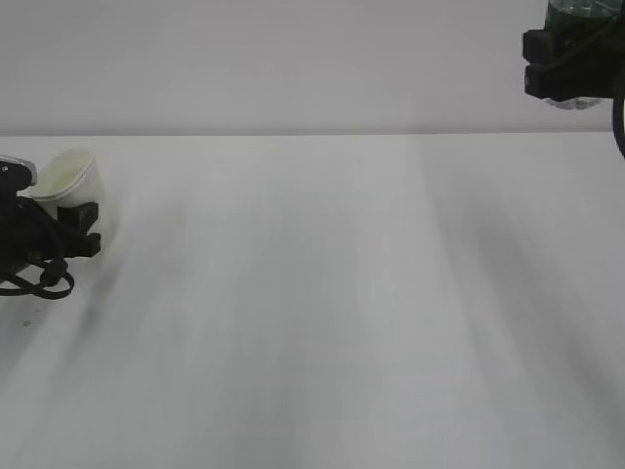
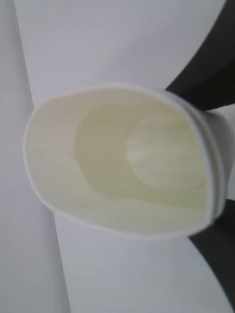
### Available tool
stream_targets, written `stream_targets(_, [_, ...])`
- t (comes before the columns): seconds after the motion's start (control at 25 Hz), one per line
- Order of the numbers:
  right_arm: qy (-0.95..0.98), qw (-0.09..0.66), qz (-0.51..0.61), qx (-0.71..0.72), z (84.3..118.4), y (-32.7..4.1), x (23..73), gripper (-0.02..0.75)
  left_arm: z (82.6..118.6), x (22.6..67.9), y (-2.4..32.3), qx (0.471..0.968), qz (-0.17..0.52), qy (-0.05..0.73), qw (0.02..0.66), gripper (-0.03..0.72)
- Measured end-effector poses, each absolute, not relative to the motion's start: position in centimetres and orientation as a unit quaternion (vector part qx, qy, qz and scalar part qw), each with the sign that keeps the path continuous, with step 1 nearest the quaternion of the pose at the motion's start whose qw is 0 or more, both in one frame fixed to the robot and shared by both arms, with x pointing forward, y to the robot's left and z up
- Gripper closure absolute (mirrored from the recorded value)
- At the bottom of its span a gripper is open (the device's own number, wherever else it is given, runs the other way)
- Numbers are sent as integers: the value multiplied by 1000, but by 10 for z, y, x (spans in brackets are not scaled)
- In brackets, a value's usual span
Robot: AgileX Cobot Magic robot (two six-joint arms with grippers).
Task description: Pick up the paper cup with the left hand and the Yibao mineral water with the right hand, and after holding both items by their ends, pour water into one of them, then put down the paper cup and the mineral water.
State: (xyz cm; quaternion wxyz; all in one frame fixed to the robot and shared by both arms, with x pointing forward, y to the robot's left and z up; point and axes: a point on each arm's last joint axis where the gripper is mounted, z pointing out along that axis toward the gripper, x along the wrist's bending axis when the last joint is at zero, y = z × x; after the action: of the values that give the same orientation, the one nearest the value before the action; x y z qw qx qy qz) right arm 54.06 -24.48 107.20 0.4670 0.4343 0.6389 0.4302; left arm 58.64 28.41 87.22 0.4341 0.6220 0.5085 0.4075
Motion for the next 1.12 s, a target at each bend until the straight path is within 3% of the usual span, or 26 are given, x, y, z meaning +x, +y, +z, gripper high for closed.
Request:
stream_targets(0.72, [644,462,426,436,1071,-245,540,286,844,585,286,615,404,524,429,326])
stream_targets(1.12, [644,462,426,437,1070,-245,540,286,845,586,286,604,416,514,444,326])
